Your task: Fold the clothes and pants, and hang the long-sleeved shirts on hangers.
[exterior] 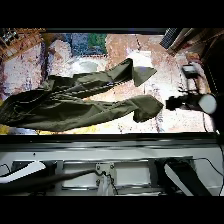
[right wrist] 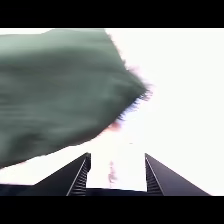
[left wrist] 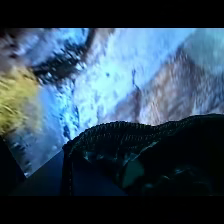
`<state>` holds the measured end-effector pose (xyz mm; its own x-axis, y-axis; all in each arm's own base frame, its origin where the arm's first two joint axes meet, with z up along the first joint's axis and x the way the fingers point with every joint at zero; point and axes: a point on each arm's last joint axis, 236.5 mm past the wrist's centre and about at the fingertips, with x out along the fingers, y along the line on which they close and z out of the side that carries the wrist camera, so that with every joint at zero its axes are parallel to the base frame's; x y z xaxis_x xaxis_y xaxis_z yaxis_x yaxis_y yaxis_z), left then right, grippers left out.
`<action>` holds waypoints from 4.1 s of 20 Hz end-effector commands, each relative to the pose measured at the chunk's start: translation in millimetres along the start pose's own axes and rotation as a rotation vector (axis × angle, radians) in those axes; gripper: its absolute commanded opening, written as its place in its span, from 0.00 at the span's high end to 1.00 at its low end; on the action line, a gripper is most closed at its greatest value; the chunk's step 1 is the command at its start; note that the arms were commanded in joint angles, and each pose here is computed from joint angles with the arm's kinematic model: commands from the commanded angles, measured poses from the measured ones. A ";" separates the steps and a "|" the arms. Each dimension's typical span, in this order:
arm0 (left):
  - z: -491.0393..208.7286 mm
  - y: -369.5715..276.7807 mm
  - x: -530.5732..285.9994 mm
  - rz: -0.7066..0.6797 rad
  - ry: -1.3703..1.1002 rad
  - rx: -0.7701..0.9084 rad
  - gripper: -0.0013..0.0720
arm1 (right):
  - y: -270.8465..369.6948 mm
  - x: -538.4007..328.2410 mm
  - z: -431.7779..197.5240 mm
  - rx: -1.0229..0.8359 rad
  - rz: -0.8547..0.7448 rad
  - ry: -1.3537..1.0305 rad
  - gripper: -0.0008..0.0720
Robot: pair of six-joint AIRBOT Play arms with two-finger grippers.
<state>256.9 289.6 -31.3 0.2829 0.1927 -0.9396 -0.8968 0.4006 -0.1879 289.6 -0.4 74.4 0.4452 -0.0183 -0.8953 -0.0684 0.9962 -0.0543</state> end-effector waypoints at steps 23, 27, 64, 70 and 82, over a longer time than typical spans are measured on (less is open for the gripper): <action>0.0 -3.2 -0.7 -0.043 0.009 -0.033 0.97 | -1.9 182.2 10.0 0.757 0.456 0.028 0.37; -0.9 -3.8 -0.9 -0.045 0.012 -0.027 0.97 | -5.0 183.7 26.6 0.715 0.434 -0.009 0.96; -138.9 -286.0 -120.0 -0.758 -0.128 1.006 0.40 | -45.0 121.4 21.8 0.250 0.186 0.185 0.31; -205.3 -295.3 -43.9 -0.547 -0.010 1.214 0.39 | -50.0 116.5 -0.3 0.211 0.159 0.274 0.28; -175.6 -254.7 -39.7 -0.307 -0.017 1.145 0.39 | -48.7 113.6 -0.2 0.211 0.162 0.273 0.28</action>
<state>420.9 13.4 -0.4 0.4555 -0.0861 -0.8860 0.0609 0.9960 -0.0655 342.7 -51.7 -25.5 0.1845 0.1460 -0.9719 0.0801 0.9834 0.1630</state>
